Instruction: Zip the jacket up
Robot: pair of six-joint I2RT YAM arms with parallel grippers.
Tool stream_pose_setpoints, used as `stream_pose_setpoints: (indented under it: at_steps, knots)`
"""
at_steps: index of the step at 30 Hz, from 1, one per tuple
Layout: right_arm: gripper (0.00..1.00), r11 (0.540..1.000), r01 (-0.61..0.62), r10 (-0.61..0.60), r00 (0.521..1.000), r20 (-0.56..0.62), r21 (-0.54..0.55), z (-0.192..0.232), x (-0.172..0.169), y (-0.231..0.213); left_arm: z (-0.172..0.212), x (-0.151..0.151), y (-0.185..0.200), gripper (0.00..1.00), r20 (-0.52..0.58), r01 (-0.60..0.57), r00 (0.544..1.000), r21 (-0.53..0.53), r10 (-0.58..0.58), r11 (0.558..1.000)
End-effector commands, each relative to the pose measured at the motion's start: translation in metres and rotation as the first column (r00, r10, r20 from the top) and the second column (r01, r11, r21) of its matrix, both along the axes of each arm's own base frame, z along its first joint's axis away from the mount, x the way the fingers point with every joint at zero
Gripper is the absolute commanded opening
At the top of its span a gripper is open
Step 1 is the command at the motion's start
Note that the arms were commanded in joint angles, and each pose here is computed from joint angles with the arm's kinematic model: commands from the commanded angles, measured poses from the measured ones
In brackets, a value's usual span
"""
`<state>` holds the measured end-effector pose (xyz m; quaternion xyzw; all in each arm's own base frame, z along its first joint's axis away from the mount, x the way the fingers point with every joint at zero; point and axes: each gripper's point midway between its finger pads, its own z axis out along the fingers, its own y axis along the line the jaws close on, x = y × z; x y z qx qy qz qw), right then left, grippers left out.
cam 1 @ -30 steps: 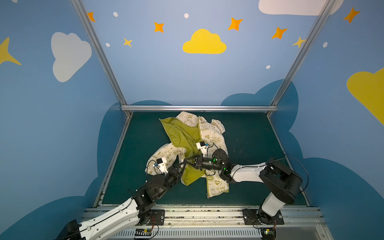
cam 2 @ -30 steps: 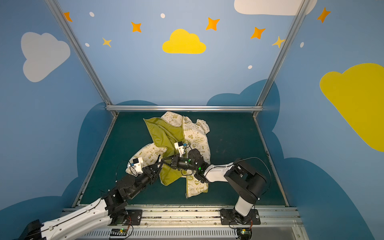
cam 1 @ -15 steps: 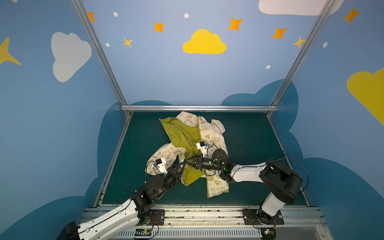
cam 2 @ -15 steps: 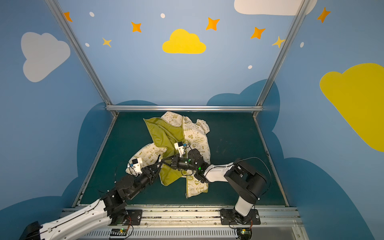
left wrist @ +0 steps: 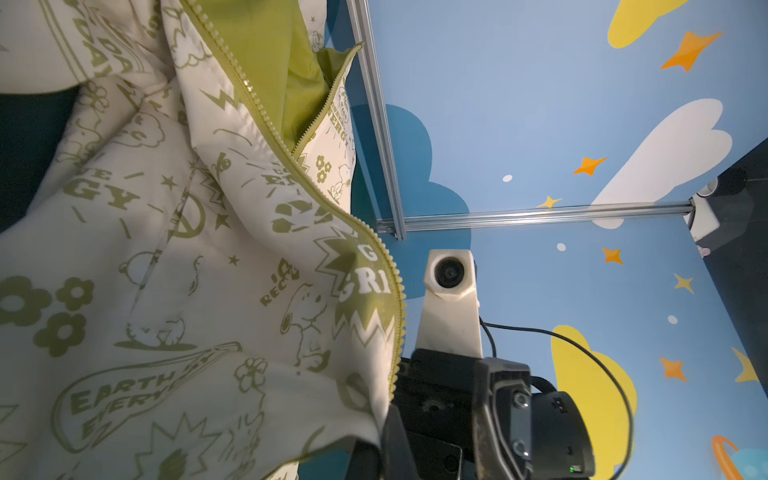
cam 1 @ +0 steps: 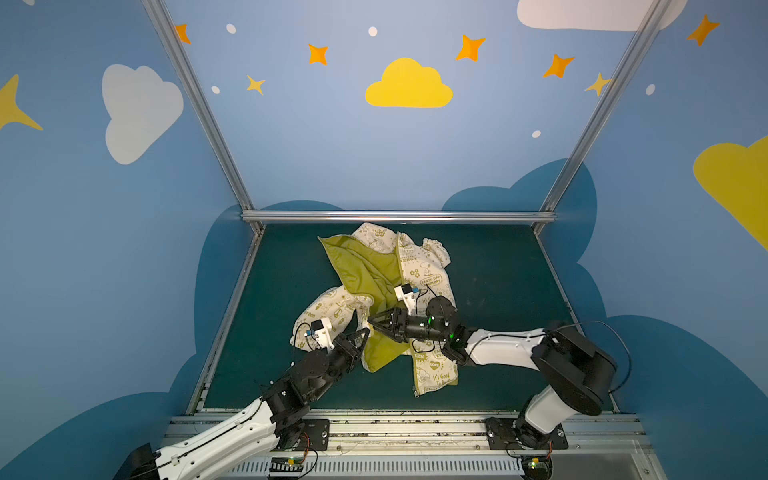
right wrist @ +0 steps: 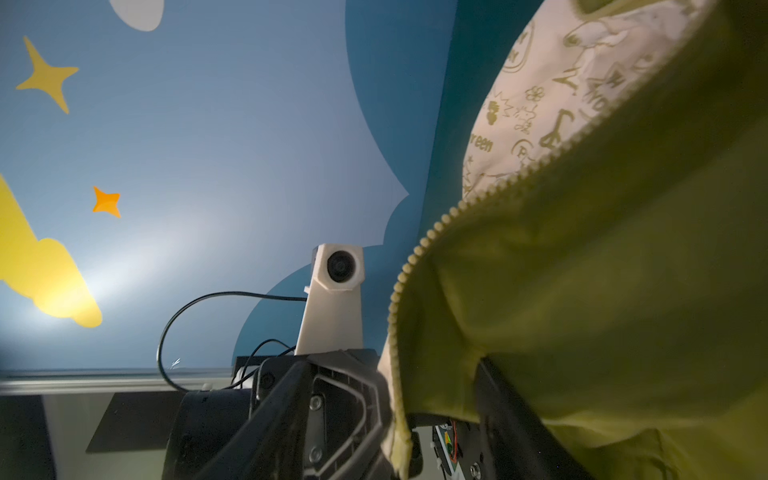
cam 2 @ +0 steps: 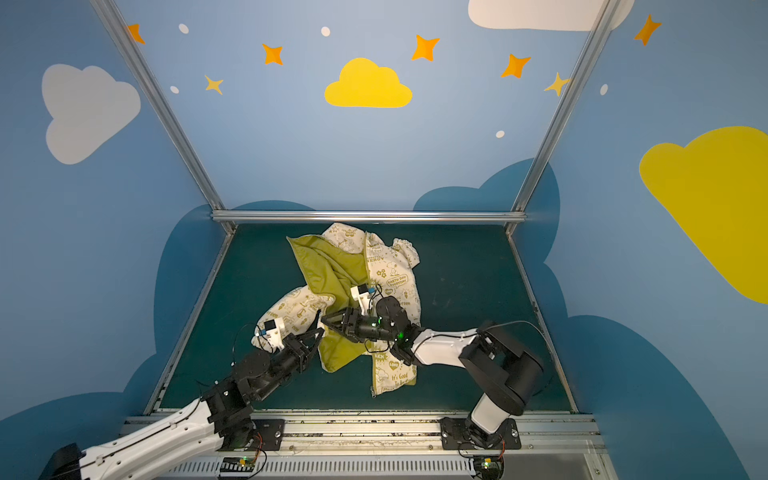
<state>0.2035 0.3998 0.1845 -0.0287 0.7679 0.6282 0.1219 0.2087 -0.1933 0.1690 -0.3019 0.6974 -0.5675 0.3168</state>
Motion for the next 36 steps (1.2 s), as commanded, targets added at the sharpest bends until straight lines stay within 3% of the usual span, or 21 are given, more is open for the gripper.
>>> stream_pose_setpoints:
  at_steps: [1, 3, 5, 8, 12, 19, 24, 29, 36]
  knots:
    - [0.68, 0.938, 0.083, -0.089, 0.996, -0.001, -0.338, -0.034, -0.001, -0.044, -0.003, 0.001, 0.002, 0.03, 0.004, -0.004, 1.0, 0.029, 0.003, 1.0]
    - [0.68, 0.828, 0.122, -0.129, 0.991, 0.027, -0.547, -0.053, -0.006, -0.082, -0.004, 0.001, 0.002, 0.03, 0.001, -0.005, 1.0, 0.037, 0.005, 0.999]
    - [0.68, 0.712, 0.133, -0.148, 0.988, 0.037, -0.689, -0.071, -0.014, -0.117, -0.005, 0.001, 0.002, 0.03, 0.001, -0.002, 1.0, 0.048, 0.002, 0.999]
    - [0.66, 0.557, 0.081, -0.119, 0.993, 0.017, -0.826, -0.09, -0.033, -0.155, -0.005, 0.001, 0.0, 0.03, 0.002, 0.009, 1.0, 0.071, -0.009, 0.997]
    - [0.68, 0.419, -0.002, -0.047, 0.999, -0.024, -0.908, -0.105, -0.06, -0.173, -0.007, 0.001, -0.004, 0.03, -0.008, 0.022, 1.0, 0.079, -0.022, 0.997]
    - [0.72, 0.357, -0.1, 0.079, 0.994, -0.077, -0.929, -0.124, -0.088, -0.164, -0.009, 0.001, -0.008, 0.03, -0.017, 0.039, 0.999, 0.096, -0.037, 0.995]
    - [0.71, 0.276, -0.15, 0.168, 0.98, -0.106, -0.949, -0.135, -0.099, -0.158, -0.011, 0.0, -0.007, 0.03, -0.019, 0.039, 0.999, 0.094, -0.037, 0.995]
    - [0.66, 0.232, -0.172, 0.259, 0.96, -0.11, -0.957, -0.144, -0.104, -0.147, -0.013, -0.002, -0.001, 0.03, -0.017, 0.024, 1.0, 0.09, -0.023, 0.996]
    - [0.63, 0.136, -0.156, 0.278, 0.954, -0.113, -0.978, -0.157, -0.099, -0.15, -0.017, -0.007, 0.012, 0.03, -0.016, -0.006, 1.0, 0.086, 0.007, 0.996]
